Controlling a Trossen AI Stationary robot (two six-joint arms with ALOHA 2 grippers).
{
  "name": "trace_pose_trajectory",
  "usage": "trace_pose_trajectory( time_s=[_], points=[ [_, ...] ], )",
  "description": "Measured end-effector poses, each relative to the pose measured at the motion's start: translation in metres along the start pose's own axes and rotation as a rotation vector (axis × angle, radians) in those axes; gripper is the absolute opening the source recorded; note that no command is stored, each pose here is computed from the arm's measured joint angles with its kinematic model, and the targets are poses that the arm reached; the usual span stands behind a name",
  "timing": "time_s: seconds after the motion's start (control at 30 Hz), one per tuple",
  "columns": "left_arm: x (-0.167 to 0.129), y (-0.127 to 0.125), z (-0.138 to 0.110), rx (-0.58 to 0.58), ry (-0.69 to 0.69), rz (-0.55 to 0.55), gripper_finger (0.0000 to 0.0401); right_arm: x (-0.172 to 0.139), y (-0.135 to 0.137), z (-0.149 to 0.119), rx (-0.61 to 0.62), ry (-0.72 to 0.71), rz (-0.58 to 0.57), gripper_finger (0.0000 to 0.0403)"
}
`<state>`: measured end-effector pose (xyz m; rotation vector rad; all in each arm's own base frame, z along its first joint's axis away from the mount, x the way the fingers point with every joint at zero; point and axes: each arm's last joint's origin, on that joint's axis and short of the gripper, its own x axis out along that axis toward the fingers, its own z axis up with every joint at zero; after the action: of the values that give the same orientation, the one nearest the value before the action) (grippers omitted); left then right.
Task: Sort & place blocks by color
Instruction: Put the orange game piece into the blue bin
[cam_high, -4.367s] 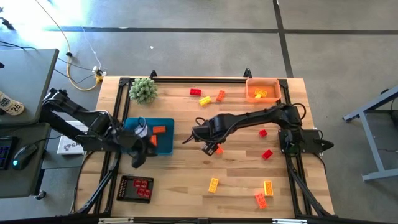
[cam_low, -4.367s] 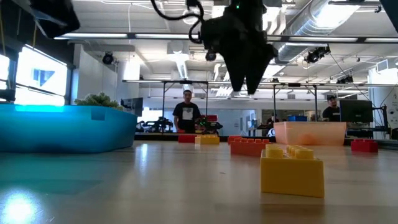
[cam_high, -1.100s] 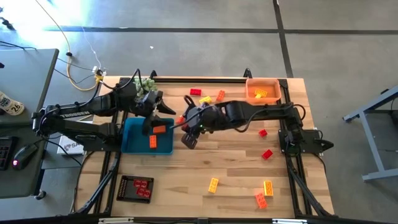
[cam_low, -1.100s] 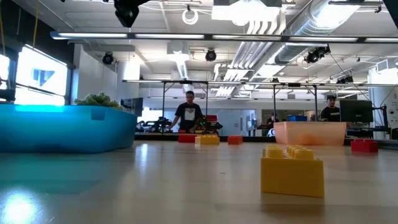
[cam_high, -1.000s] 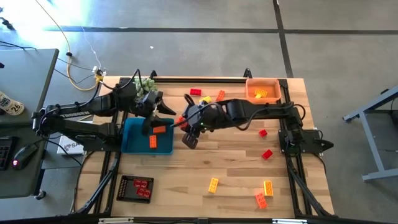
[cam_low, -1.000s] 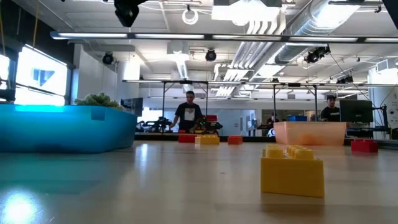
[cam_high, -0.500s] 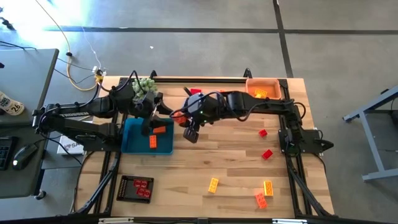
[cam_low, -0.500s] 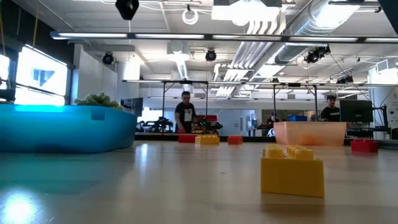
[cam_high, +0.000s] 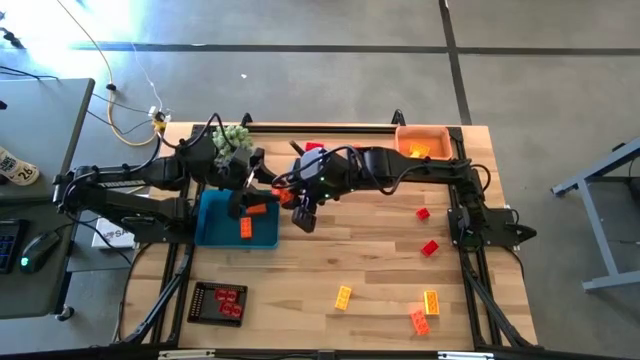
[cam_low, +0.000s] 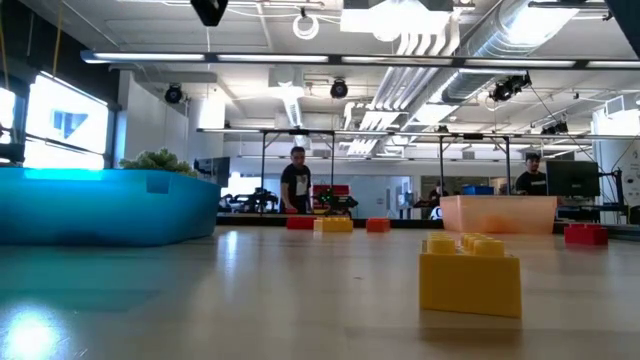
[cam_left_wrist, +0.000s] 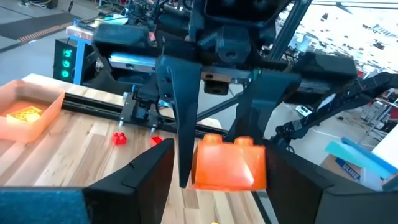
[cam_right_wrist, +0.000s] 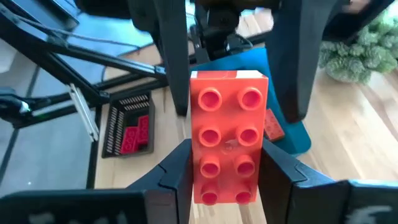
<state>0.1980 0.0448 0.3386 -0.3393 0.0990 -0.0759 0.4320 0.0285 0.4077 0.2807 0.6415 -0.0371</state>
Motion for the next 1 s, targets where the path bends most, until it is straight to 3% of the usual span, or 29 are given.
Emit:
trace_pose_trajectory(
  time_s=[0.43, 0.73, 1.0],
  points=[
    [0.011, 0.002, -0.007, 0.024, 0.042, 0.0, 0.0206, 0.0, -0.001, 0.0, 0.03, -0.001, -0.023, 0.0112],
    [0.011, 0.002, -0.007, 0.108, 0.044, -0.004, 0.0121, 0.0, -0.002, -0.002, 0.074, 0.004, -0.049, 0.0112],
    [0.011, 0.002, -0.007, 0.16, 0.052, -0.012, 0.0107, 0.0, -0.002, -0.003, 0.136, 0.005, -0.075, 0.0165]
  ],
)
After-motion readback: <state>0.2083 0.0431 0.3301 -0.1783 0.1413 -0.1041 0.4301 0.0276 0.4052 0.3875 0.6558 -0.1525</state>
